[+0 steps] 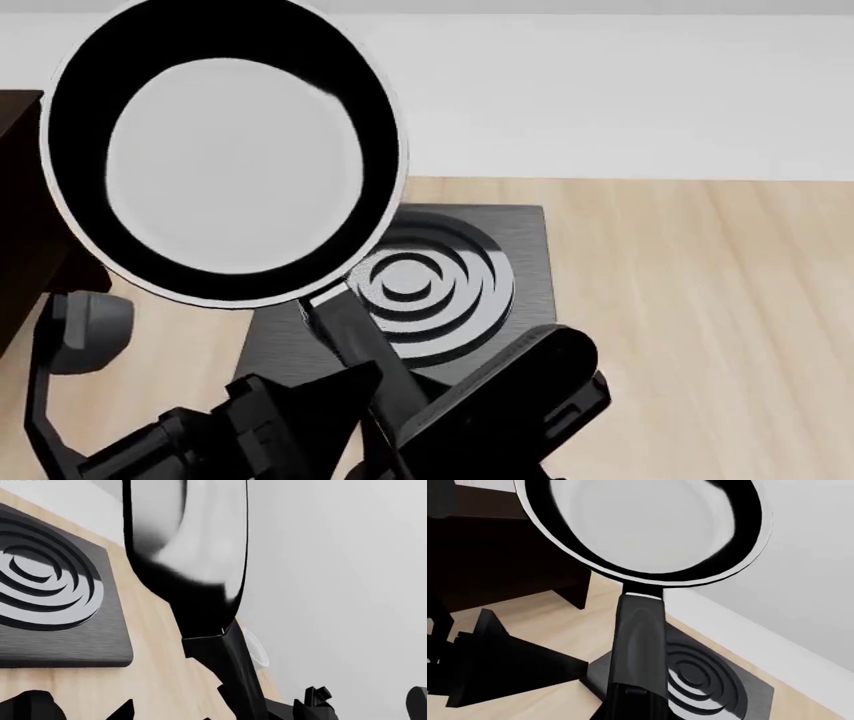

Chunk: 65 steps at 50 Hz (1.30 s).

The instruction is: Put the frying pan on the cabinet shelf.

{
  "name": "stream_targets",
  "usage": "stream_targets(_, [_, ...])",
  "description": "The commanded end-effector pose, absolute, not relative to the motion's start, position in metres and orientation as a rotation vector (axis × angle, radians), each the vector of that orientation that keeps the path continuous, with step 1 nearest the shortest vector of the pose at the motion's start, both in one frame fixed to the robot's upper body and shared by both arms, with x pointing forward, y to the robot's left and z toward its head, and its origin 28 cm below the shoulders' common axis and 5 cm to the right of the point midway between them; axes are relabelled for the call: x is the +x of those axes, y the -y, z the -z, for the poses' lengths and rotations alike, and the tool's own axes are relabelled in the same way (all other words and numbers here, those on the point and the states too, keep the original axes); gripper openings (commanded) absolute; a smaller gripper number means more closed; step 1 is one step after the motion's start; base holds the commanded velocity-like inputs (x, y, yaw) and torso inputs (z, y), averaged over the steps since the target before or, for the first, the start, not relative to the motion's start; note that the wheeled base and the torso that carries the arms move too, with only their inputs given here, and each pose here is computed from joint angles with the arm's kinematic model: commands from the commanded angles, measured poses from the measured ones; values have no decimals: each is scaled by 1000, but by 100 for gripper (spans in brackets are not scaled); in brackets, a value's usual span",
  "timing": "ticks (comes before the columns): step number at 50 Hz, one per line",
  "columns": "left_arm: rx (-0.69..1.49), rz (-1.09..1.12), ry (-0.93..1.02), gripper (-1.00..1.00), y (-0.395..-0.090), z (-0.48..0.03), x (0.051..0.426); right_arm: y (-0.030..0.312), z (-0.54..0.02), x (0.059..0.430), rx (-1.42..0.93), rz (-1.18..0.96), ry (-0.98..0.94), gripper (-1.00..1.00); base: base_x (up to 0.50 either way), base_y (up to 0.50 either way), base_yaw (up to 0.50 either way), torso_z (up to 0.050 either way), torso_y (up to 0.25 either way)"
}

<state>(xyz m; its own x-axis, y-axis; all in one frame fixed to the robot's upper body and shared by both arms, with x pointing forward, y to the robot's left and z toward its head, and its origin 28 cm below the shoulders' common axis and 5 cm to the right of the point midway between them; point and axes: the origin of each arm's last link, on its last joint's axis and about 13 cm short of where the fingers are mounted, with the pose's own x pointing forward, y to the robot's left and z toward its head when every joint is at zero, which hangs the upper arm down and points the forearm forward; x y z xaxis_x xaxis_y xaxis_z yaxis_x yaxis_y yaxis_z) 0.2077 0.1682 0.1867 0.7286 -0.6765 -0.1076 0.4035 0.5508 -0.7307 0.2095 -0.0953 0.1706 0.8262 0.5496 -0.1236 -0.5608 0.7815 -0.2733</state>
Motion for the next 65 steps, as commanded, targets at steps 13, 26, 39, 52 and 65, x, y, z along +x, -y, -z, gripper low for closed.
stream_targets(13, [-777, 624, -360, 100, -178, -193, 211, 102, -177, 210, -332, -568, 44, -100, 0, 0, 0, 1, 1])
stream_targets(26, [-775, 640, -377, 100, -175, -190, 210, 102, -178, 206, -340, -601, 59, -100, 0, 0, 0, 0, 2])
stream_targets(39, [-775, 654, -414, 100, -172, -184, 211, 97, -180, 205, -347, -621, 67, -100, 0, 0, 0, 1, 2])
stream_targets(52, [-784, 657, -411, 100, -171, -187, 209, 95, -181, 200, -349, -660, 81, -100, 0, 0, 0, 0, 2])
stream_targets(65, [-801, 649, -402, 100, -172, -188, 210, 95, -179, 199, -350, -685, 80, -100, 0, 0, 0, 1, 2])
